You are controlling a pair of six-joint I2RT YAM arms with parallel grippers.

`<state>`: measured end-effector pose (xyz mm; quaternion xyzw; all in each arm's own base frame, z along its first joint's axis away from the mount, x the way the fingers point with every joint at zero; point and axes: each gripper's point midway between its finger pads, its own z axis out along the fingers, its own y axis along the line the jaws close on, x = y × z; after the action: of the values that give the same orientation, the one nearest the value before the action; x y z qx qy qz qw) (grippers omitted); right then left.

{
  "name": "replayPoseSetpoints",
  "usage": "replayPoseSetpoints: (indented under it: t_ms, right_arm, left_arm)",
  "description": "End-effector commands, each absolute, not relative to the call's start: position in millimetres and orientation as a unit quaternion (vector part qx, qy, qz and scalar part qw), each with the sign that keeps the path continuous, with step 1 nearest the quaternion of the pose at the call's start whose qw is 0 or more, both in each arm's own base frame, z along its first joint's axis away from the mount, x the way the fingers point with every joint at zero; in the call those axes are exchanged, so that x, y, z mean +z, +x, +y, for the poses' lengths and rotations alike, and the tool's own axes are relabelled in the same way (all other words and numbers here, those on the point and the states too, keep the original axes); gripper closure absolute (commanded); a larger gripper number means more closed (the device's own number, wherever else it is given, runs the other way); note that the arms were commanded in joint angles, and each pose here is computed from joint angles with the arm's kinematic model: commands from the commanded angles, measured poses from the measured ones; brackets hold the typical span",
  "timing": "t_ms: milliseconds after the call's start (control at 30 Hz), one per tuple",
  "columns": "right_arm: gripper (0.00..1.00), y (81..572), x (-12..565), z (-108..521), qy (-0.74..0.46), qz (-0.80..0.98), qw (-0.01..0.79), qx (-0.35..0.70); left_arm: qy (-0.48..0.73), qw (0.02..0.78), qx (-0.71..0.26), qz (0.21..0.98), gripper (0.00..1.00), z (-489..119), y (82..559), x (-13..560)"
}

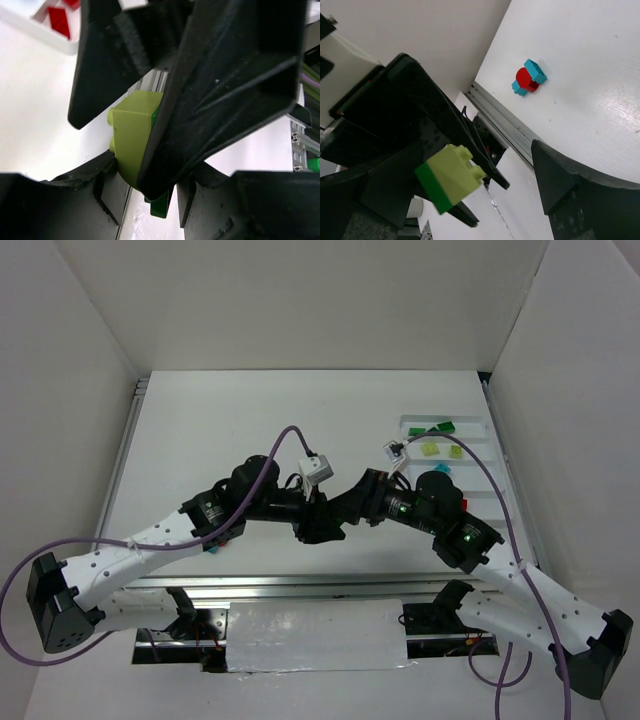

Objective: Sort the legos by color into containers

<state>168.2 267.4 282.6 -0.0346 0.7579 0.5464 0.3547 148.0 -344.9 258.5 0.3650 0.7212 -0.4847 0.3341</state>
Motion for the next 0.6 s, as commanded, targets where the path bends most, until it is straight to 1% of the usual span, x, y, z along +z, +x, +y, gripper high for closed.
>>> replayPoseSetpoints:
  t_ms: [0,33,200,333,467,533,567]
  right_arm:
    - [0.04,156,307,270,-0.058,0.725,0.364,0.582]
    - [0.01,155,309,269,-0.058,0.722,0.367,0.584]
    - [0.0,154,317,258,-0.046,0.711,0.386,0.586]
    - [0.0,150,338,237,-0.034,0.676,0.429,0.599]
    - [0.0,144,351,226,-0.04,0.65,0.449,0.612]
    - [0.0,139,357,227,-0.07,0.638,0.46,0.614]
    - [0.0,136,360,228,-0.119,0.622,0.49,0.6]
  left_arm:
    - [0.397,0.387,-0.525,0.646,1.0,-348,138,298]
    - [0.4,0.384,-0.529,0.642,1.0,-348,135,298]
    - [0.409,0.384,-0.533,0.633,1.0,-345,130,302]
    - [0.402,0.382,-0.525,0.645,1.0,-342,132,297]
    - [0.389,0.384,-0.512,0.662,1.0,-339,138,293]
    - [0.388,0.382,-0.516,0.661,1.0,-338,136,294]
    - [0.399,0.373,-0.532,0.647,1.0,-338,128,299]
